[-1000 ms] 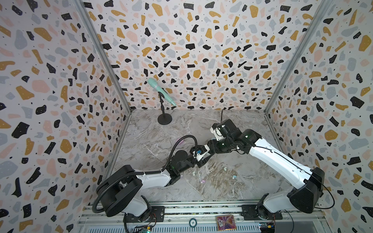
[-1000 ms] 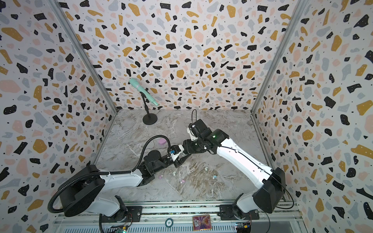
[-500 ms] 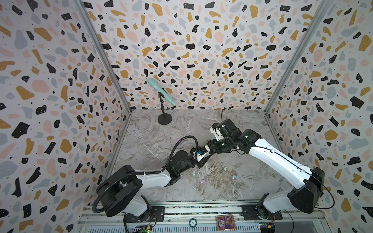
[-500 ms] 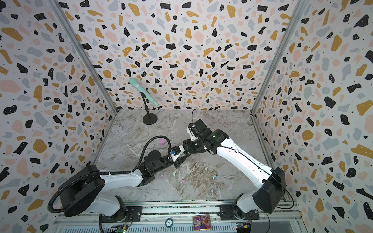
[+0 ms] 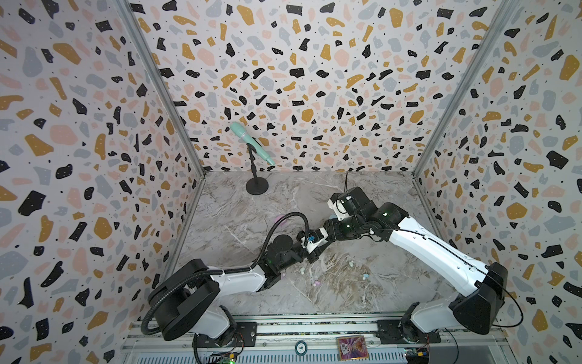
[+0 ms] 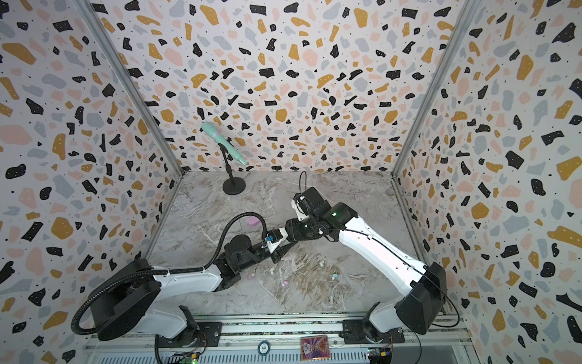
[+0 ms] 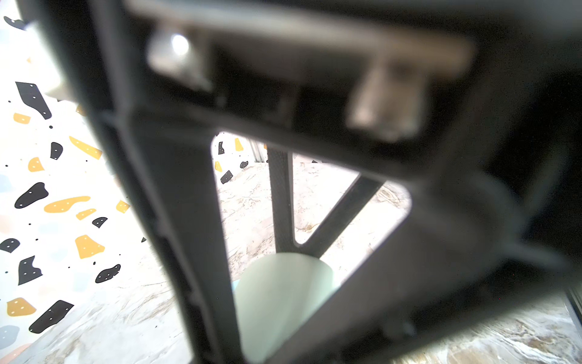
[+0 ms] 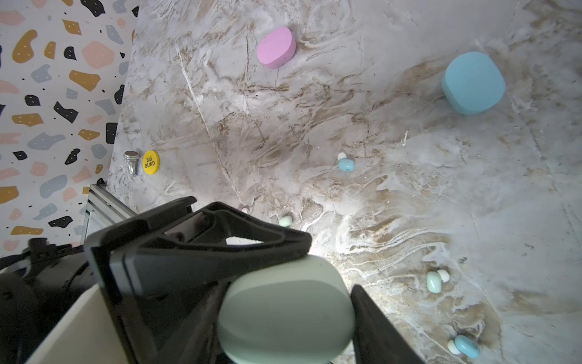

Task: Insert wireless bluetooth earbuds into charging case
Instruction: Pass the charging case.

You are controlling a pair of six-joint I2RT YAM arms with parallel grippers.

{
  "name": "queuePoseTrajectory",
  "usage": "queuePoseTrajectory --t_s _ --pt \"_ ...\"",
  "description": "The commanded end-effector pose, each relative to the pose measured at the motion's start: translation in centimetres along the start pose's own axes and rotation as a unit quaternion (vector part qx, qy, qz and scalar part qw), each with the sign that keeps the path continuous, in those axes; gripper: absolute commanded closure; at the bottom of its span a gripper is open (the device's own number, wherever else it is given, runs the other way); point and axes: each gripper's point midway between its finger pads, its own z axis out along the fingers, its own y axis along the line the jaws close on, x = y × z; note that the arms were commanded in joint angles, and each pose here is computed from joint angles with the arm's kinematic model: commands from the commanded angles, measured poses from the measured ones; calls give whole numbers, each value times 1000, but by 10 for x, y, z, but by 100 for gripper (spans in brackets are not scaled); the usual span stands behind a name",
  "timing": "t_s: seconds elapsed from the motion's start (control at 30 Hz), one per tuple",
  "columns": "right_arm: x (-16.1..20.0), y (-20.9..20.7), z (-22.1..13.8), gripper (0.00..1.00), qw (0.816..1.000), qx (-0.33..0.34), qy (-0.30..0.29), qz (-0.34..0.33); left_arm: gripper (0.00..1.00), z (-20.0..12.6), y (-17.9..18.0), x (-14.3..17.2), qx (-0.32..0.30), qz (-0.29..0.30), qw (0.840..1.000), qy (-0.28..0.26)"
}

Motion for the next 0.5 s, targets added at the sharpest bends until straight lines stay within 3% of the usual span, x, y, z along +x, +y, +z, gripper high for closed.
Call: queuePoseTrajectory --t_s 0.0,0.2,0.47 --pt "-1 1 -12 32 1000 -3 -14 2 61 -2 3 -28 -4 14 999 -44" --pt "-5 -2 -22 12 1000 -3 -29 9 61 -5 0 -22 2 -4 999 -44" --pt "-11 -25 -47 1 998 -2 -57 33 62 -12 -9 -16 19 -33 998 -44"
